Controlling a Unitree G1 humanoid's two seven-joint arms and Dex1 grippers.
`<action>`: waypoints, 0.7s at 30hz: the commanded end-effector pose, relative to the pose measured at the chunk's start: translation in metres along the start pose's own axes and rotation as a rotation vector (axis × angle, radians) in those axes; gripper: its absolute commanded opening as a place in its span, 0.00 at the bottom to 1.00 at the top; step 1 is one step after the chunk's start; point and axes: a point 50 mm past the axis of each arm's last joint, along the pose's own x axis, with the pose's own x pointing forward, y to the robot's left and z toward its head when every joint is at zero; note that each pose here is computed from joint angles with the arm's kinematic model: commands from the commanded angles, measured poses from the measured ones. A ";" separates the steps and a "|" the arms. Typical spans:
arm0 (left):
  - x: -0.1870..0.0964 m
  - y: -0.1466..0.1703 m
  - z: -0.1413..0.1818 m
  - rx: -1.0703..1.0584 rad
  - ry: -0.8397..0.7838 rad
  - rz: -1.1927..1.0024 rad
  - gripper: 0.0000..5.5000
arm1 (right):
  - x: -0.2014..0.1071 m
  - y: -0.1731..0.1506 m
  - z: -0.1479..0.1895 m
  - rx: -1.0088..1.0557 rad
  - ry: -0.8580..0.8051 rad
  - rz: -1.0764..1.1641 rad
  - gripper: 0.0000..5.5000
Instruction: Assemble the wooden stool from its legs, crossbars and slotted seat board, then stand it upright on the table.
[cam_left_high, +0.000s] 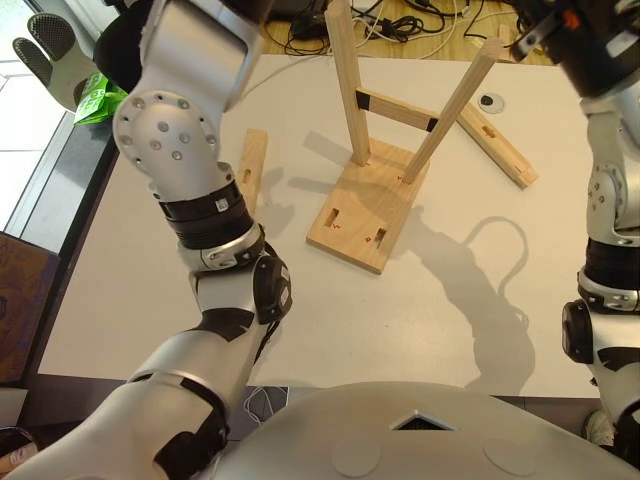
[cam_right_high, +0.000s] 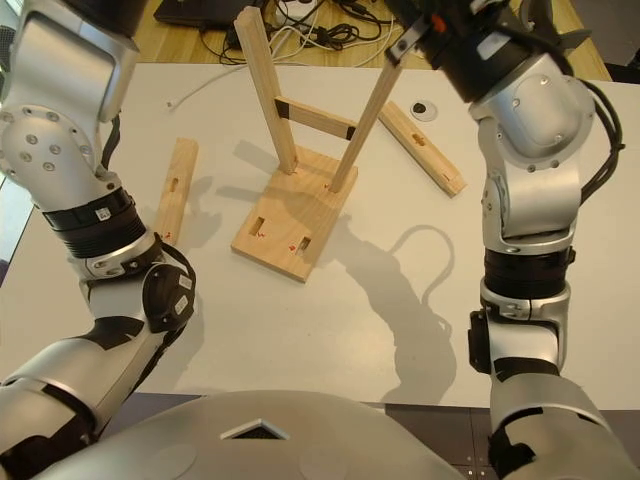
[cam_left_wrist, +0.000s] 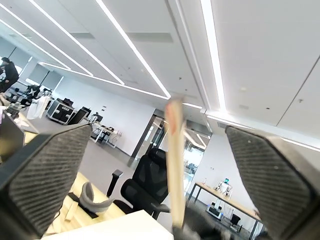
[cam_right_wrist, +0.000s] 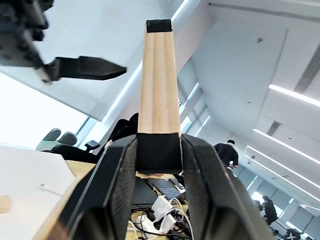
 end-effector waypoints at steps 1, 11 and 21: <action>0.002 -0.007 0.010 0.010 -0.025 -0.025 0.90 | -0.004 0.015 -0.005 0.053 0.032 0.078 0.23; -0.003 -0.002 -0.012 -0.041 0.060 0.004 0.61 | 0.003 0.018 0.001 0.077 0.003 0.073 0.23; -0.004 -0.004 -0.017 -0.071 0.065 0.012 0.29 | 0.008 0.022 0.004 0.081 -0.009 0.092 0.23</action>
